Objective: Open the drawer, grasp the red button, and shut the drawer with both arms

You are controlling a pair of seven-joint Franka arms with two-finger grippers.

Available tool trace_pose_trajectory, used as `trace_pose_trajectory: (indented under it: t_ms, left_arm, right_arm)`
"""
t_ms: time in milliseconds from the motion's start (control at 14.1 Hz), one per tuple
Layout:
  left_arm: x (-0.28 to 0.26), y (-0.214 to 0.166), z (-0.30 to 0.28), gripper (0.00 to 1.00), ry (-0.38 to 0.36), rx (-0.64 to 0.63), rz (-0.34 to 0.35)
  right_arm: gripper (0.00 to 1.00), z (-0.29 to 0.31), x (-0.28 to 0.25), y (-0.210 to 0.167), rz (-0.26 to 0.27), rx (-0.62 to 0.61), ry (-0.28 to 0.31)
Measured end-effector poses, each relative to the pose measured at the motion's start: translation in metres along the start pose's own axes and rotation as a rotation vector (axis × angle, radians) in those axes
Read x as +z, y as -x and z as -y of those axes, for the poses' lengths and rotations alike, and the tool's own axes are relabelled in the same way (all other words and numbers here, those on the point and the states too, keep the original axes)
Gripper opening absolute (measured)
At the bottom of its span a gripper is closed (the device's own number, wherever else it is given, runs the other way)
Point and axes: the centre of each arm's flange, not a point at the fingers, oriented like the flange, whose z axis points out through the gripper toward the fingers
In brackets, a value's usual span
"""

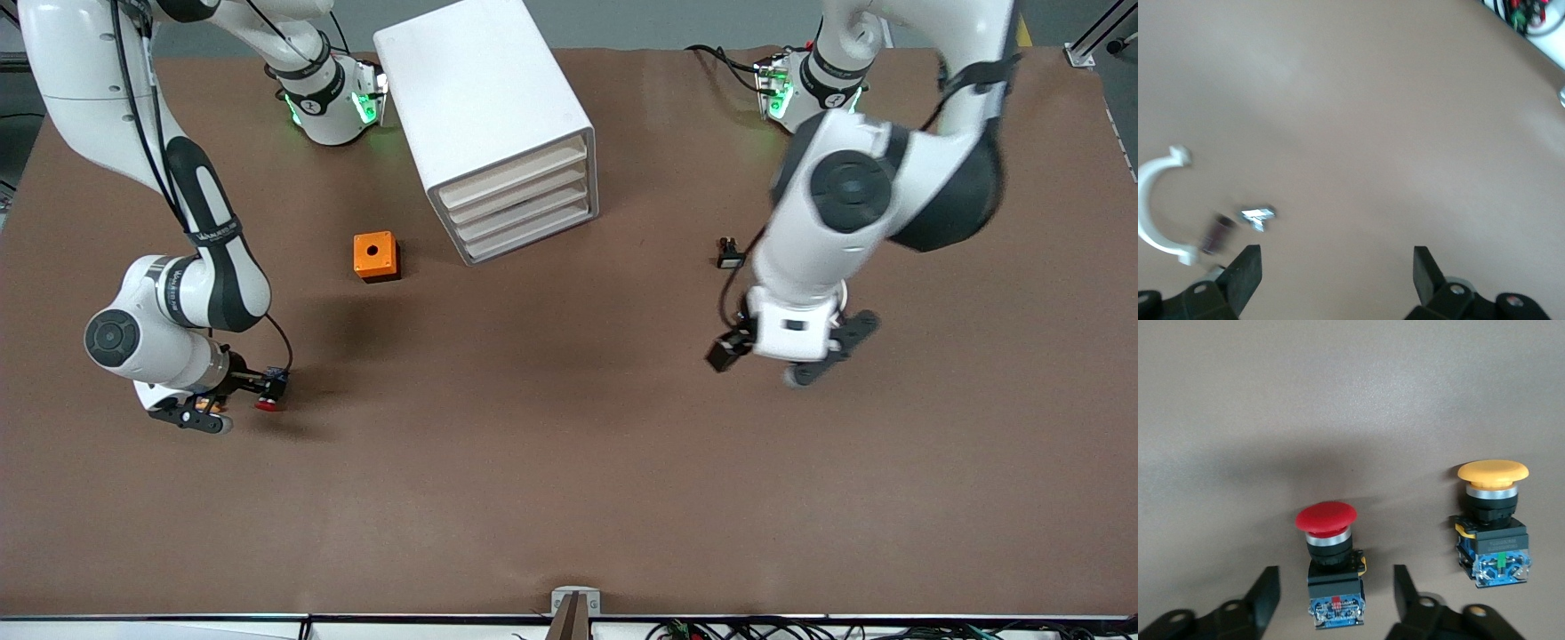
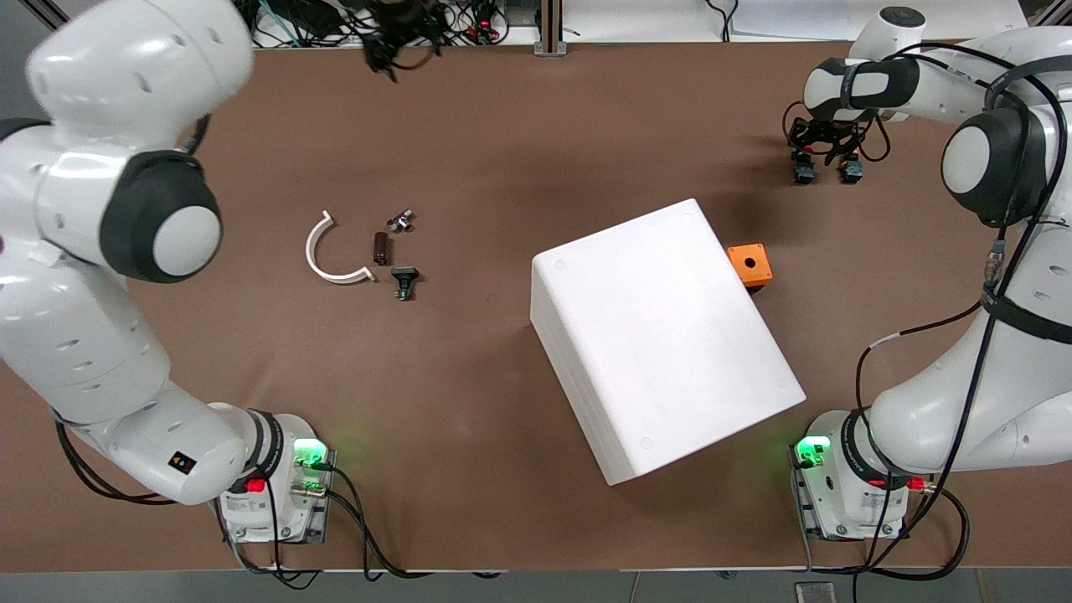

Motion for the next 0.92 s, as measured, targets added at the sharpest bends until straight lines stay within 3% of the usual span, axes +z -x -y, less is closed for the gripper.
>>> trace_pose_trajectory:
  t_ms: [142,356,498,711,925]
  left_arm:
    - [-0.031,-0.038,0.044,1.0,-0.01,0.036,0.009]
    - [-0.076,-0.075,0.106,1.0,-0.012,0.074,0.018]
    - [-0.104,-0.088,0.141,1.0,-0.006,0.125,0.022]
    - [-0.132,-0.085,0.179,1.0,-0.032,0.222,0.071]
    - [-0.149,-0.087,0.207,1.0,-0.03,0.372,0.087]
  right_arm:
    - [1.0,0.001,-0.004,-0.003,-0.009,-0.003,-0.002]
    - [1.0,0.005,-0.033,-0.01,-0.007,-0.016,-0.007]
    - [1.0,0.006,-0.077,-0.015,0.036,-0.066,-0.009]
    - [1.0,-0.009,-0.161,-0.019,0.081,-0.104,-0.02]
    - [1.0,-0.024,-0.237,-0.008,0.065,-0.111,-0.035]
